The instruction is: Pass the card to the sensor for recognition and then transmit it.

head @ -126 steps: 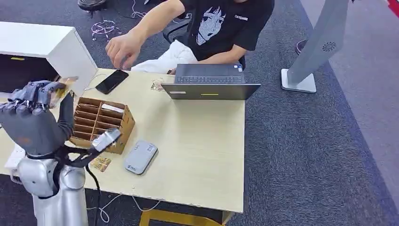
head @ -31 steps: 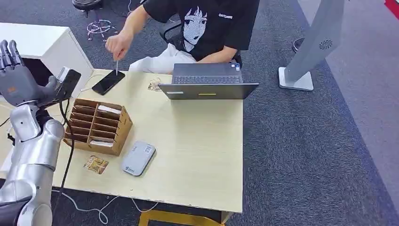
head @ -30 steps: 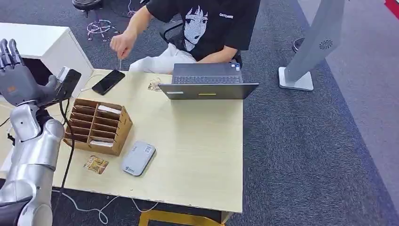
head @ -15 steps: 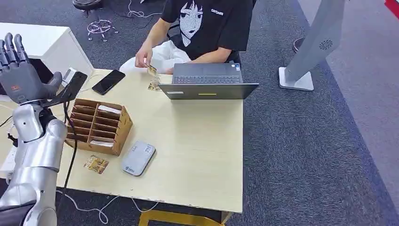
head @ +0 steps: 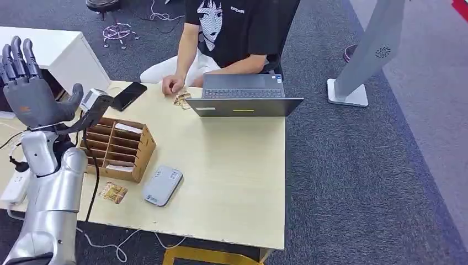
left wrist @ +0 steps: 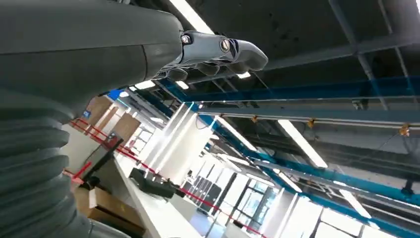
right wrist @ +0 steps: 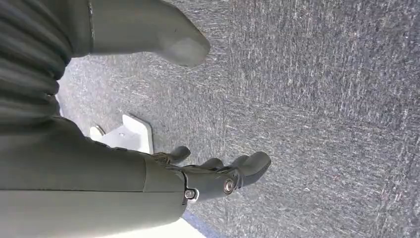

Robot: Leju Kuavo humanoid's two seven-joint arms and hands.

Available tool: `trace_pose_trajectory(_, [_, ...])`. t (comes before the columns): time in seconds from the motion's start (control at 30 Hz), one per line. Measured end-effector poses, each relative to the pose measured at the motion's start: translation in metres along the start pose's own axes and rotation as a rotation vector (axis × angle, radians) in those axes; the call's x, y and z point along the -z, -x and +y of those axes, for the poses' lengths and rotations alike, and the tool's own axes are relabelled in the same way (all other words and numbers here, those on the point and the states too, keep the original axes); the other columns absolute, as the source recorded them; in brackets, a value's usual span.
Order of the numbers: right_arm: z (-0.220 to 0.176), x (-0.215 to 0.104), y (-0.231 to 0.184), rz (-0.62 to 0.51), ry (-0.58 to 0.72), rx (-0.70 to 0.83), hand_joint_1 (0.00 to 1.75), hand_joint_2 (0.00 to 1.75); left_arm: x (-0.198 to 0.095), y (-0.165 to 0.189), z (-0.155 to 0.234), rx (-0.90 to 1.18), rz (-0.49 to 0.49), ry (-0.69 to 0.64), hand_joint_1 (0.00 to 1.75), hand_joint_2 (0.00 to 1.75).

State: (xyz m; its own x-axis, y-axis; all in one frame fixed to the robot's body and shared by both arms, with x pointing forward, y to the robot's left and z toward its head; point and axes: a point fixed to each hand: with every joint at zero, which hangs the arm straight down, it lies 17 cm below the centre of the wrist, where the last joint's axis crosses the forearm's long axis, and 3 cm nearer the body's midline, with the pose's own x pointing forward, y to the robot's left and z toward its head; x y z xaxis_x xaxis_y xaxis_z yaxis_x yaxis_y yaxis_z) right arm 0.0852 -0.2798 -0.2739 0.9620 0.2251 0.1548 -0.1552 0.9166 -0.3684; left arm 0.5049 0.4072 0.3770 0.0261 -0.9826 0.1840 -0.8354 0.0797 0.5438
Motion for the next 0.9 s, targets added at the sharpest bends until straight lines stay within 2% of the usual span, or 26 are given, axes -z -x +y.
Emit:
trace_pose_trajectory(0.2, [0.001, 0.0, 0.002, -0.002, -0.002, -0.014, 0.0, 1.75, -0.018, -0.037, 0.024, -0.018, -0.104, -0.045, 0.0, 1.75])
trace_pose_trajectory(0.33, [0.001, 0.0, 0.003, 0.0, -0.002, -0.009, 0.0, 1.75, -0.028, -0.047, 0.036, -0.116, -0.095, -0.058, 0.0, 1.75])
trace_pose_trajectory(0.57, [0.002, -0.001, 0.011, 0.019, -0.008, 0.02, 0.0, 1.75, -0.082, -0.06, 0.019, -0.203, -0.115, 0.123, 0.0, 1.75])
trace_pose_trajectory(0.7, [0.004, -0.001, 0.014, 0.027, -0.015, 0.033, 0.0, 1.75, -0.108, -0.061, 0.006, -0.339, -0.117, 0.282, 0.0, 1.75])
trace_pose_trajectory(0.9, [0.003, -0.001, 0.015, 0.029, -0.014, 0.038, 0.0, 1.75, -0.117, -0.067, 0.007, -0.378, -0.145, 0.327, 0.0, 1.75])
